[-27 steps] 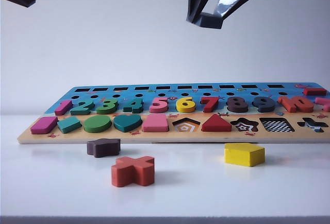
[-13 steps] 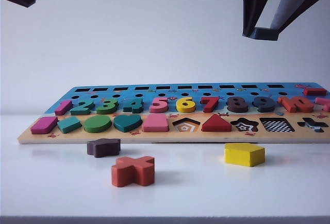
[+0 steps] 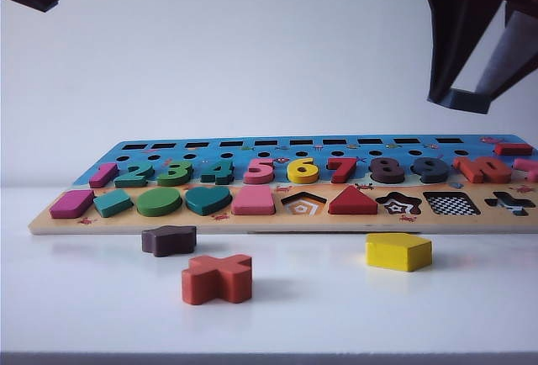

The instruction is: Insert the cube into the slot.

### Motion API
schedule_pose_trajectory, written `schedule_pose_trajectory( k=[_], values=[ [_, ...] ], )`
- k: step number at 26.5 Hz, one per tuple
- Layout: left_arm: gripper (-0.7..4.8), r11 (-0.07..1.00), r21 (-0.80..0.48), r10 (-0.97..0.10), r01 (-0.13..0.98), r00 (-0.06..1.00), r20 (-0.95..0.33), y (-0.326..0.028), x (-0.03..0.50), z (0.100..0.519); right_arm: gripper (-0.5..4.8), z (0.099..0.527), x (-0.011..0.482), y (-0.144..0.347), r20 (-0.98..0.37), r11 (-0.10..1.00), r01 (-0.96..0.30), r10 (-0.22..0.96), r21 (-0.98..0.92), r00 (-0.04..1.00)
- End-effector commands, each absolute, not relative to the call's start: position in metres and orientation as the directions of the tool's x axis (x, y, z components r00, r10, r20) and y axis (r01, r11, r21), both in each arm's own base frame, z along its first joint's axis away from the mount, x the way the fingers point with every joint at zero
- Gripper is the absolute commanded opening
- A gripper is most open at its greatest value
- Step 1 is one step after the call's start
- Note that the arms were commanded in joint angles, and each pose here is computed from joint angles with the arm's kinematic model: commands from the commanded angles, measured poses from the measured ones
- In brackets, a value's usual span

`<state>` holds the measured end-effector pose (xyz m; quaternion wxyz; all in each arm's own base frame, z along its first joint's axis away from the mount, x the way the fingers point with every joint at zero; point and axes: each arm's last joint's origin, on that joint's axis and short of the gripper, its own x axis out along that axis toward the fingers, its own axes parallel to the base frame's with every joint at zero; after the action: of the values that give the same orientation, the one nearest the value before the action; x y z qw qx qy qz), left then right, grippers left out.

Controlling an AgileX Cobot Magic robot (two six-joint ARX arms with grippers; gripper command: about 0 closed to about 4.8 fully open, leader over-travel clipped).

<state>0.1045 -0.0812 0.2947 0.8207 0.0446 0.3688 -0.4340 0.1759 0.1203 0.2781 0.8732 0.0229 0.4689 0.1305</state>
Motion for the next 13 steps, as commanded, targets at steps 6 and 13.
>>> schedule_pose_trajectory(
  k=[6,13],
  values=[
    [0.10,0.614,-0.245,-0.688,0.750,0.356,-0.632,-0.082,0.105,0.297,0.46,0.264,0.176,0.109,-0.770,0.966,-0.175,0.257,0.189,0.584],
    [0.10,0.614,-0.245,-0.688,0.750,0.356,-0.632,-0.082,0.105,0.297,0.35,0.257,0.177,0.109,-0.768,0.954,-0.190,0.300,0.233,0.565]
  ],
)
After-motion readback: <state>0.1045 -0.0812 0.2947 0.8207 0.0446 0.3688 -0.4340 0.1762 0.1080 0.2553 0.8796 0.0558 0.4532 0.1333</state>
